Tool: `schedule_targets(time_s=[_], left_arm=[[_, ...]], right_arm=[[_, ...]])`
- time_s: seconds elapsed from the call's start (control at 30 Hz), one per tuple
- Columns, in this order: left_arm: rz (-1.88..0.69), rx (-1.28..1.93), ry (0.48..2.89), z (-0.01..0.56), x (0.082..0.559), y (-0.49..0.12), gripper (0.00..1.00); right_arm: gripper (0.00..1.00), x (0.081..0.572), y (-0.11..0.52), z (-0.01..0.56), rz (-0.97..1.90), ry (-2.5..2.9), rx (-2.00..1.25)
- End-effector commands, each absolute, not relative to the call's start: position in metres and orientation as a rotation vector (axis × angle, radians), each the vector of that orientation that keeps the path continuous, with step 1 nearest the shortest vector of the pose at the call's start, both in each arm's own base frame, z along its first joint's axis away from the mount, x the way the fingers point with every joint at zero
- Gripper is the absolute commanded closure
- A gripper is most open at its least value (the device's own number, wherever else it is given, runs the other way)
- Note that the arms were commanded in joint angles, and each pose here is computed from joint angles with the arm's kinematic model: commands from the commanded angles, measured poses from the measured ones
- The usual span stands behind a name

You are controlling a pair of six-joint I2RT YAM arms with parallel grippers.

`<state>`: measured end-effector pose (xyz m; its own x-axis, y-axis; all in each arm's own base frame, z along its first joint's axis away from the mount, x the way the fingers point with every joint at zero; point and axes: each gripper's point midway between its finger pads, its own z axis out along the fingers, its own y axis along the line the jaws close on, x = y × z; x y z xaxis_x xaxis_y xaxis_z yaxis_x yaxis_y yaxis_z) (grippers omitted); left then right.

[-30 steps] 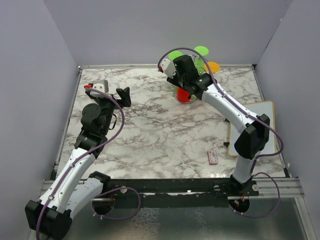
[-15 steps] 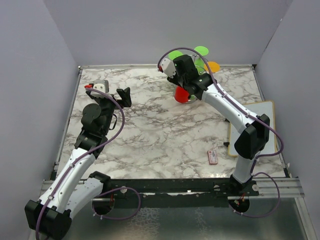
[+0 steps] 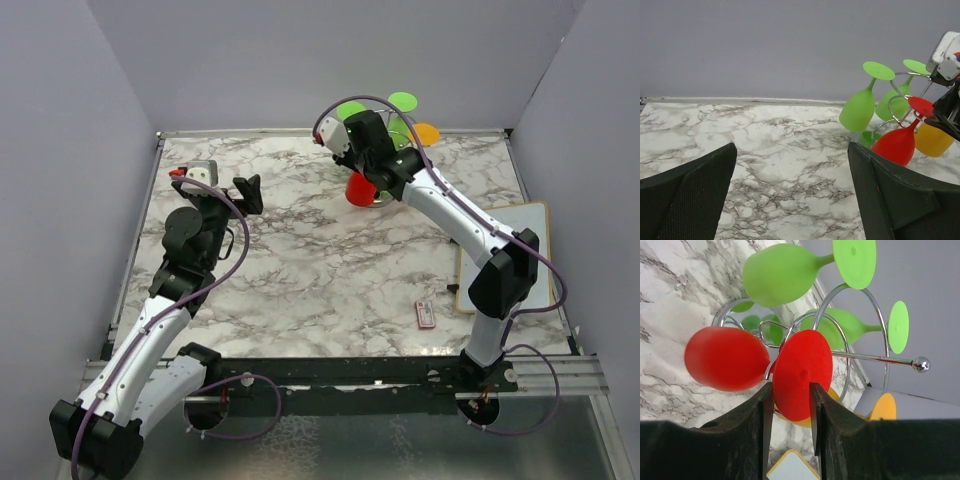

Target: Take the wine glass off the wine glass rack

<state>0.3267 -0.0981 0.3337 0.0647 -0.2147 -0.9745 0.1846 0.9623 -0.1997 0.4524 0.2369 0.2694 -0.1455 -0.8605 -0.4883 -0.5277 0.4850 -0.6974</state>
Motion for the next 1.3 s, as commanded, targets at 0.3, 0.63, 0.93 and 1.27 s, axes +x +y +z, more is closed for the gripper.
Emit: schedule_targets(time_s=[0.3,0.63,0.93,1.27], left_arm=[[-0.314,-0.029,1.446,0.343,0.324,-0.099,0.05],[-0.313,-0.030,1.446,0.343,0.324,-0.099,0.05],[-0.312,-0.032,1.450,0.341,0.325,-0.099,0.05],[-0.311,-0.033,1.451,0.341,0.325,-0.099,0.05]], right_arm=[[0.73,0.456,0.239,0.299,-0.483,1.756,-1.098],[0.89,0.455,0.239,0.300,-0.503,1.754,-1.099],[0.96,0.447,0.246,0.308,-0.512,1.720,-1.108],[0.99,0.438,0.241,0.322,-0.567,1.694,-1.092]])
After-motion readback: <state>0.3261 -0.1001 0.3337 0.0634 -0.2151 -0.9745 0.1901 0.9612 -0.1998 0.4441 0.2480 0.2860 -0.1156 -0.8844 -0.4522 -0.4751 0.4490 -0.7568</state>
